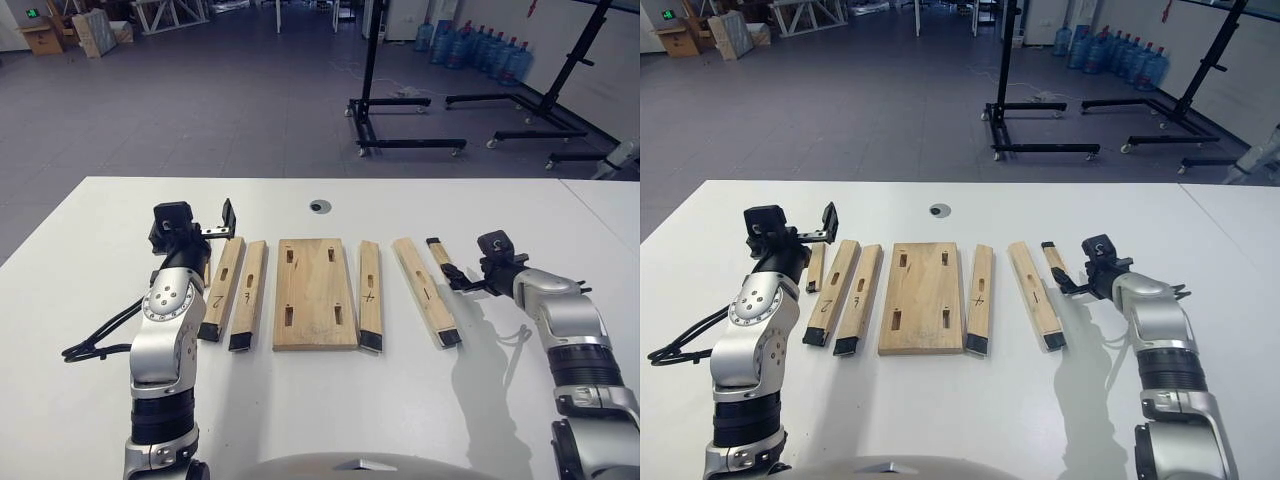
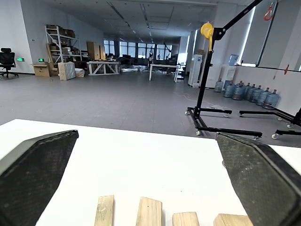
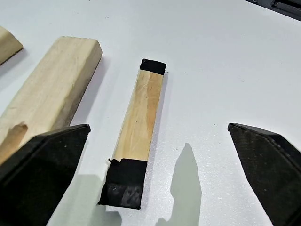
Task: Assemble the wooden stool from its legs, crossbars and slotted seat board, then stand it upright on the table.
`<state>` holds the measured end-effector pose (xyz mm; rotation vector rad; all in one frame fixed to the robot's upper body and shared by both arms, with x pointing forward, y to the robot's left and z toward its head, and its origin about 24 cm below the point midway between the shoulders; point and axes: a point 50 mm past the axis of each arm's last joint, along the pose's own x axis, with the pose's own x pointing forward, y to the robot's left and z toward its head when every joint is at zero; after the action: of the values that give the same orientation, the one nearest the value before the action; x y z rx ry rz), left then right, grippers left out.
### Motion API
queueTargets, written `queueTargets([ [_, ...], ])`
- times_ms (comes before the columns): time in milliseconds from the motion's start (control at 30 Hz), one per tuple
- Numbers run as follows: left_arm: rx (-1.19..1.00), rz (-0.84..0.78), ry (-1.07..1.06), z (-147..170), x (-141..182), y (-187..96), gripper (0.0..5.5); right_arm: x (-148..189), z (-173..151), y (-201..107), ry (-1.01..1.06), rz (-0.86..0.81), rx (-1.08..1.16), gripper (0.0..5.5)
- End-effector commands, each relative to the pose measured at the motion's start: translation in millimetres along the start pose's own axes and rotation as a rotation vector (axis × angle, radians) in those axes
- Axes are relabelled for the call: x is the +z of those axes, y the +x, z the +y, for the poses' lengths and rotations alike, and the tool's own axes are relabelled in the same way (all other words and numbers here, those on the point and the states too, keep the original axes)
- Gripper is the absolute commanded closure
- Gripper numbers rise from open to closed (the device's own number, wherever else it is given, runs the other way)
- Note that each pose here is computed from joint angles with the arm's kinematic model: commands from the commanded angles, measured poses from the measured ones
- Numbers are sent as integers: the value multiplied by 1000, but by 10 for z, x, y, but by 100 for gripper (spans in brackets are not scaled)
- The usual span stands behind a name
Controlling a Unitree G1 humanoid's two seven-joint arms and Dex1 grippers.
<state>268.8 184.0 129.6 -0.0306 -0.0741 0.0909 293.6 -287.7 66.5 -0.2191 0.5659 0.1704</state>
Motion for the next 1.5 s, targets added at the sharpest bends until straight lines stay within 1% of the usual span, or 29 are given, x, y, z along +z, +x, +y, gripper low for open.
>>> queueTargets([
  [33, -3, 10, 8, -16, -10, 0, 14, -2, 46, 100, -1, 3, -16, 10],
  [133, -5, 11, 8, -30, -13, 4, 14, -66, 72, 164, 34, 29, -26, 10],
  [167, -5, 10, 8, -32, -12, 7, 11, -91, 80, 182, 45, 39, -27, 19],
  [400, -1, 11, 5, -44, -26, 5, 11, -305, 202, 259, 114, 109, -1, 19],
  [567, 1, 8, 6, -47, -21, 8, 11, -402, 288, 226, 207, 158, 15, 19],
  [733, -1, 8, 5, -61, -21, 17, 11, -549, 337, 215, 230, 238, 4, 19],
  [833, -2, 6, 5, -64, -20, 17, 11, -559, 357, 222, 233, 239, 17, 19],
  [967, -7, 8, 5, -75, -25, 21, 11, -501, 382, 249, 231, 198, 41, 19],
  [1100, -8, 8, 6, -82, -26, 20, 11, -478, 351, 289, 348, 191, 38, 19],
  [1200, -10, 7, 6, -94, -27, 22, 11, -495, 249, 319, 413, 190, -27, 19],
  [1333, -11, 6, 5, -107, -28, 26, 11, -517, 229, 323, 423, 189, -37, 19],
  [1500, -11, 6, 7, -107, -30, 28, 11, -526, 293, 317, 347, 196, -11, 19],
])
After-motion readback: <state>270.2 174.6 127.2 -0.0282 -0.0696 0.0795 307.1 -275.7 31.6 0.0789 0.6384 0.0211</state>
